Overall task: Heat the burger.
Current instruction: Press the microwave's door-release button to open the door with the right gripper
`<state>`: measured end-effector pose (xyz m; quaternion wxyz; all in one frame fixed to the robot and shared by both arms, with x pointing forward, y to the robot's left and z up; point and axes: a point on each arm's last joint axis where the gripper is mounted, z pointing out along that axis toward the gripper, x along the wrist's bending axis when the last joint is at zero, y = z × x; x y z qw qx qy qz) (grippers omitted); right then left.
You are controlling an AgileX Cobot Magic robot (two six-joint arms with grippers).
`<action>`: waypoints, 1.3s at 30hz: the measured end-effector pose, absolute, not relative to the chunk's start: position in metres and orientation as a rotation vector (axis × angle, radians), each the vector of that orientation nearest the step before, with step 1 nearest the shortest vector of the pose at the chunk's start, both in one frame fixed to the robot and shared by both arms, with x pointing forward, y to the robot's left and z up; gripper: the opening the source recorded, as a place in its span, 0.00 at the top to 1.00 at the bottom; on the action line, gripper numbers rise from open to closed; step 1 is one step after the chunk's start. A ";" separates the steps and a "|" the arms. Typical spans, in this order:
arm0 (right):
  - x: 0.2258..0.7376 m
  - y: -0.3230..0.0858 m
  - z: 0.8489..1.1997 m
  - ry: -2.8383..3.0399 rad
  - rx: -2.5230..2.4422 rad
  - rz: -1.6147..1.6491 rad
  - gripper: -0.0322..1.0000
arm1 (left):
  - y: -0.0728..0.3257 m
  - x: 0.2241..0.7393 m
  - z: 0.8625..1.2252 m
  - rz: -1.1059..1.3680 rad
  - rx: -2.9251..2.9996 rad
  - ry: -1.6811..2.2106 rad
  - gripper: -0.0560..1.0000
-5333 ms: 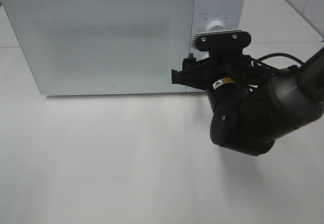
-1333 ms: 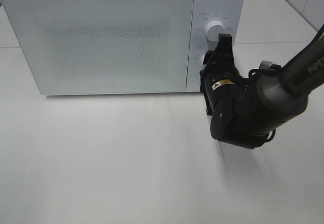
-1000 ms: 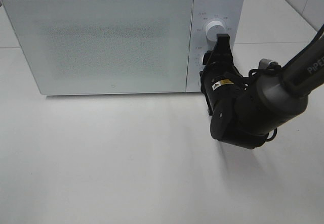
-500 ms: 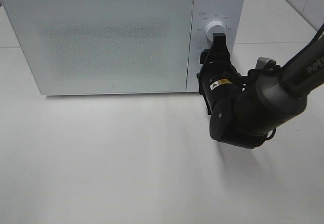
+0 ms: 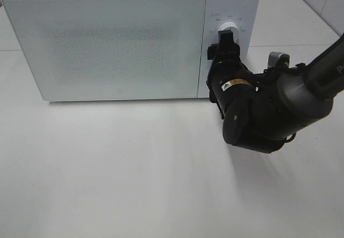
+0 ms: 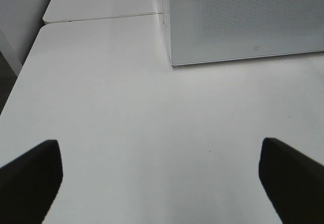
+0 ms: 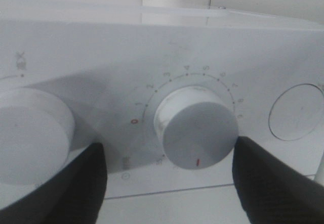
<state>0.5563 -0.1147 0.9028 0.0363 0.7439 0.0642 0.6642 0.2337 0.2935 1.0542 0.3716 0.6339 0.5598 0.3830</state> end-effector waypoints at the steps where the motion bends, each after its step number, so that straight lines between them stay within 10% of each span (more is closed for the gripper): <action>1: 0.556 -0.111 0.906 0.279 2.299 2.023 0.31 | 0.293 0.234 1.054 0.982 1.625 1.435 0.02; 39: 0.505 -0.185 1.009 1.845 1.628 1.187 0.30 | 0.293 0.234 1.054 0.982 1.625 1.435 0.02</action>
